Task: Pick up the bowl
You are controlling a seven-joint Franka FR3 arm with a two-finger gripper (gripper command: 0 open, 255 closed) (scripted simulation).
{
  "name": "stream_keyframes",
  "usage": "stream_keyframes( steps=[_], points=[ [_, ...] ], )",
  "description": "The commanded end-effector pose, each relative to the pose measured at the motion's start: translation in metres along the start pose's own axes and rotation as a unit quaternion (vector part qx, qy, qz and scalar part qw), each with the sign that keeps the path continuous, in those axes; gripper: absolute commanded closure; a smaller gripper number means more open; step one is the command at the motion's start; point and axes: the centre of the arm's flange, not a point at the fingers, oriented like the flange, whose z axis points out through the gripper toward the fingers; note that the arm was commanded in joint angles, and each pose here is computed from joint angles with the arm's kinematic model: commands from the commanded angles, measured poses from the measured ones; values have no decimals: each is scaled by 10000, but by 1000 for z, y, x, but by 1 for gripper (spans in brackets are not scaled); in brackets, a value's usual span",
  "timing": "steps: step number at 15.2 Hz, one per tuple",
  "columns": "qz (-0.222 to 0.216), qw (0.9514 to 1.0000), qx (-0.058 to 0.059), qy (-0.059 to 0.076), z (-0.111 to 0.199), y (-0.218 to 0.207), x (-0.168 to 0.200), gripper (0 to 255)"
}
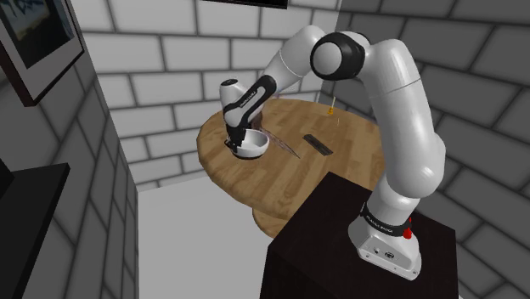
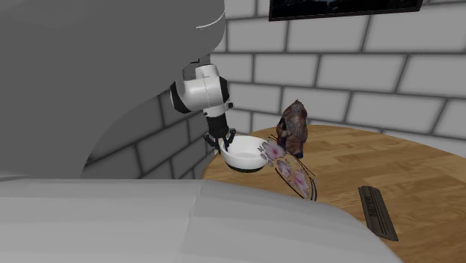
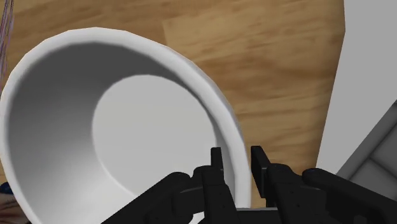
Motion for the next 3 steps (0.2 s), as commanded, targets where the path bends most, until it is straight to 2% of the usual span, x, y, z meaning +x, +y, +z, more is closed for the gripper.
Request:
stream_keyframes(
  steps=[1, 3],
  points=[
    [0, 10000, -1, 7, -10, 3, 0, 255],
    [0, 10000, -1, 7, -11, 3, 0, 255]
  ],
)
